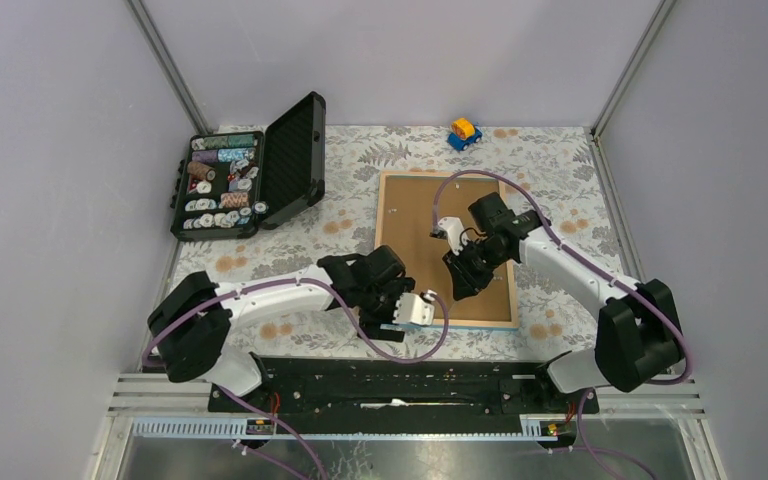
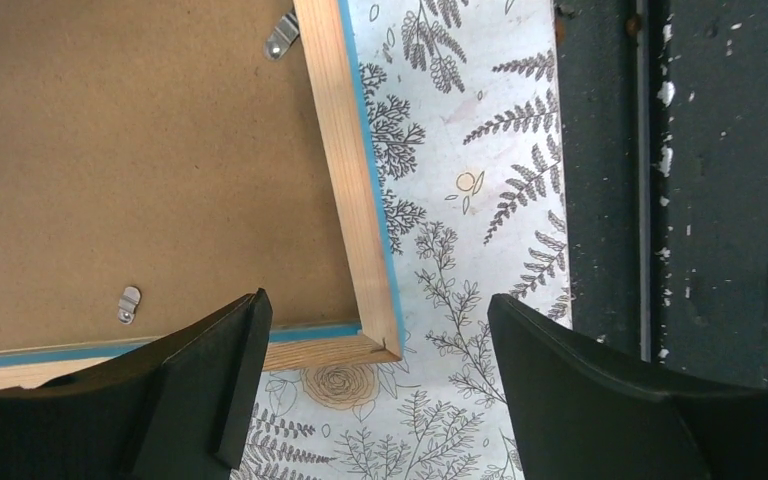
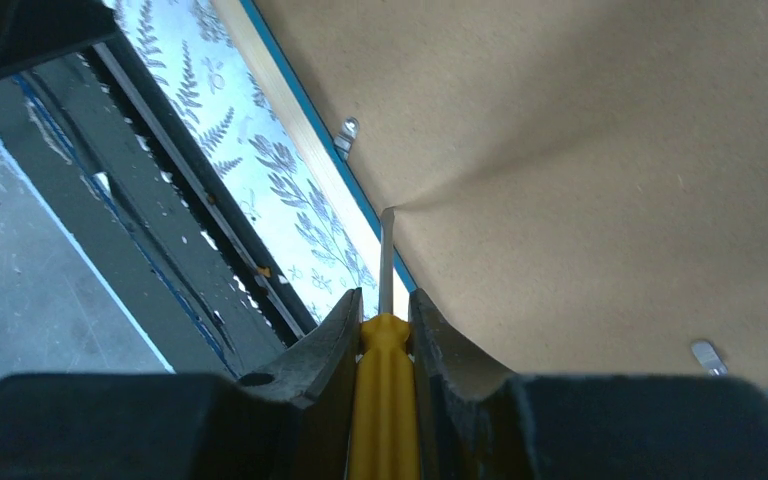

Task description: Take the photo out of the frame

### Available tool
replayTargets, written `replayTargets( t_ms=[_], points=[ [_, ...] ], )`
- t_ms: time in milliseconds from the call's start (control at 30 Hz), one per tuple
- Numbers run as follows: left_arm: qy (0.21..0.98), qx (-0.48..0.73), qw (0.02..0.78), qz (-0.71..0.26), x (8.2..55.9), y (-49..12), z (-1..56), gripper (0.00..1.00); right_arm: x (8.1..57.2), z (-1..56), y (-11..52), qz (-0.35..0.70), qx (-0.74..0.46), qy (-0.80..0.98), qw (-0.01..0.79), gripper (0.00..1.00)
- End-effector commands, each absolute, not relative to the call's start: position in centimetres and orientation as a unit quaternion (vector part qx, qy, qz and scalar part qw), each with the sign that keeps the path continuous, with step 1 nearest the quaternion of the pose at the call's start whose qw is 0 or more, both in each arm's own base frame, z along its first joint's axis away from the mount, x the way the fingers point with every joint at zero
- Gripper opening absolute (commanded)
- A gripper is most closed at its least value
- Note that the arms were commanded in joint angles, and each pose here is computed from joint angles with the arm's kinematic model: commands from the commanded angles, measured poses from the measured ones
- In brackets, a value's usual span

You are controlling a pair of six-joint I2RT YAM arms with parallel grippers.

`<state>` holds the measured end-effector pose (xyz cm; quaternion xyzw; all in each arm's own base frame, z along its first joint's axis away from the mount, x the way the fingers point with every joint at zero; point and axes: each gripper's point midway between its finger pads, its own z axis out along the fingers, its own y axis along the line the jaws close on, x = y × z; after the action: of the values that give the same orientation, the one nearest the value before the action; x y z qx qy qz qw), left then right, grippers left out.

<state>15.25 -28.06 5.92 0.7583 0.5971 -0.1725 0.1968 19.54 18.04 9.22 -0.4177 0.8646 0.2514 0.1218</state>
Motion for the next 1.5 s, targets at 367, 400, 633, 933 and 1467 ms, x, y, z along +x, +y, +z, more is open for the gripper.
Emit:
replayTargets(
  t_ms=[367,400,633,933,1467],
  points=[
    [0.517,0.811,0.236,-0.142,15.0,-27.4,4.9,0.80,18.6,8.0,21.3,0.345,-0.411,0.839,0.092,0.00],
    [0.512,0.815,0.233,-0.139,14.9,-27.5,4.7,0.80,18.8,7.8,21.5,0.346,-0.409,0.839,0.094,0.00],
    [0.513,0.826,0.197,-0.125,14.6,-26.9,2.5,0.71,19.4,7.8,22.5,0.367,-0.407,0.831,0.097,0.00],
    [0.510,0.827,0.199,-0.133,14.5,-27.3,2.3,0.43,19.2,10.0,22.8,0.380,-0.424,0.816,0.106,0.00],
    [0.523,0.817,0.202,-0.135,14.6,-27.5,2.5,0.44,20.0,12.1,24.9,0.400,-0.413,0.805,0.149,0.00]
  ],
)
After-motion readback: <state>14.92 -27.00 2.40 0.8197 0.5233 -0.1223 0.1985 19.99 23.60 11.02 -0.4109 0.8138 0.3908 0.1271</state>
